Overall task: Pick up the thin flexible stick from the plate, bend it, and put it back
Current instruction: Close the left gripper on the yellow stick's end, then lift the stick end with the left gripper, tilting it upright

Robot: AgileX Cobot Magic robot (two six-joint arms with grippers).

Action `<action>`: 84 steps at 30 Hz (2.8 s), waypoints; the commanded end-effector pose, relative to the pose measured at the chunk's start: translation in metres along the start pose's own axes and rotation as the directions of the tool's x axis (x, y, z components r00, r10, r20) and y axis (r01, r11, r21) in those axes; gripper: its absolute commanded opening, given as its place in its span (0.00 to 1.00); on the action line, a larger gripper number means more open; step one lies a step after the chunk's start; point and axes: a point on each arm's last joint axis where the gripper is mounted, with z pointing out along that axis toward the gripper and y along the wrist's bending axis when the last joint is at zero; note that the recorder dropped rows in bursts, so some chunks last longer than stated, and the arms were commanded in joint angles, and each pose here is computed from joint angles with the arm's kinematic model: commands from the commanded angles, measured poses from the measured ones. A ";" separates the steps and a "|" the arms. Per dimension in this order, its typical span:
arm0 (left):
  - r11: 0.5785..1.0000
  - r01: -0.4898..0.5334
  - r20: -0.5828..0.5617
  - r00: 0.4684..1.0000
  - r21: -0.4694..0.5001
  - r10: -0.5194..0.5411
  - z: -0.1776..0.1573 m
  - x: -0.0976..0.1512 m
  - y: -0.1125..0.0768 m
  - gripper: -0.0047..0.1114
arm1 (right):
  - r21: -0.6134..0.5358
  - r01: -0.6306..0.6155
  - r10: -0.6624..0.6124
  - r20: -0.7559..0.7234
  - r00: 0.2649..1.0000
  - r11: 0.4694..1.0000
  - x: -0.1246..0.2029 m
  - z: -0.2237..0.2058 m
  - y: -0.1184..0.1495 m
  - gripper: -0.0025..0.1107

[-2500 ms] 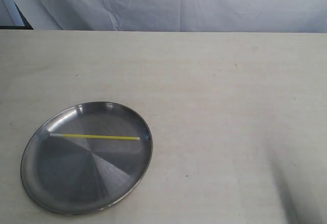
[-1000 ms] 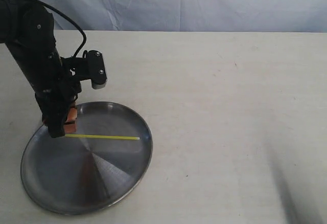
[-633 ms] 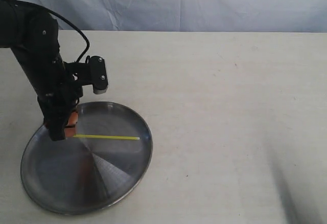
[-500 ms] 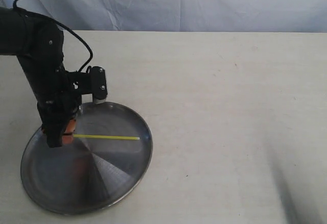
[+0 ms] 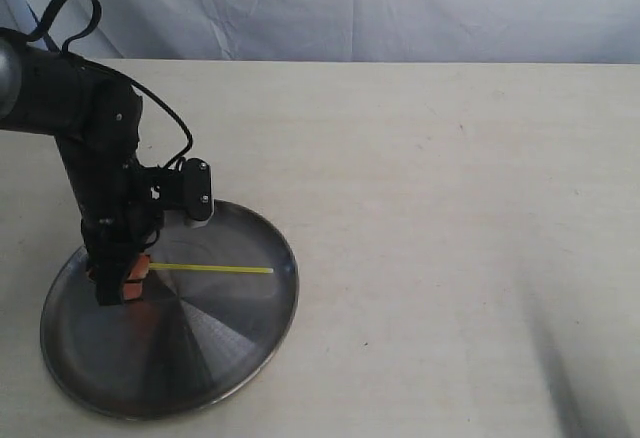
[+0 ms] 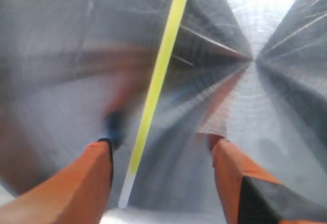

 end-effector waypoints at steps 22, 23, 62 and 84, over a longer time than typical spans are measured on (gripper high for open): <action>0.993 0.067 0.002 0.998 0.093 -0.068 0.028 -0.001 0.000 0.32 | 0.005 0.001 -0.001 0.014 1.000 1.000 0.000 0.000 0.000 0.02; 0.993 0.067 0.002 0.998 0.093 -0.068 0.028 -0.001 0.000 0.32 | 0.005 0.001 -0.001 0.014 1.000 1.000 0.000 0.000 0.000 0.02; 0.955 0.287 0.134 0.946 0.068 -0.294 -0.055 0.008 -0.018 0.04 | 0.006 0.006 -0.006 0.014 1.000 1.000 0.000 0.000 -0.001 0.02; 0.892 0.365 0.650 0.615 0.268 -0.447 -0.144 0.025 -0.106 0.04 | -0.054 0.030 -0.009 0.364 0.931 0.998 -0.032 -0.007 0.006 0.02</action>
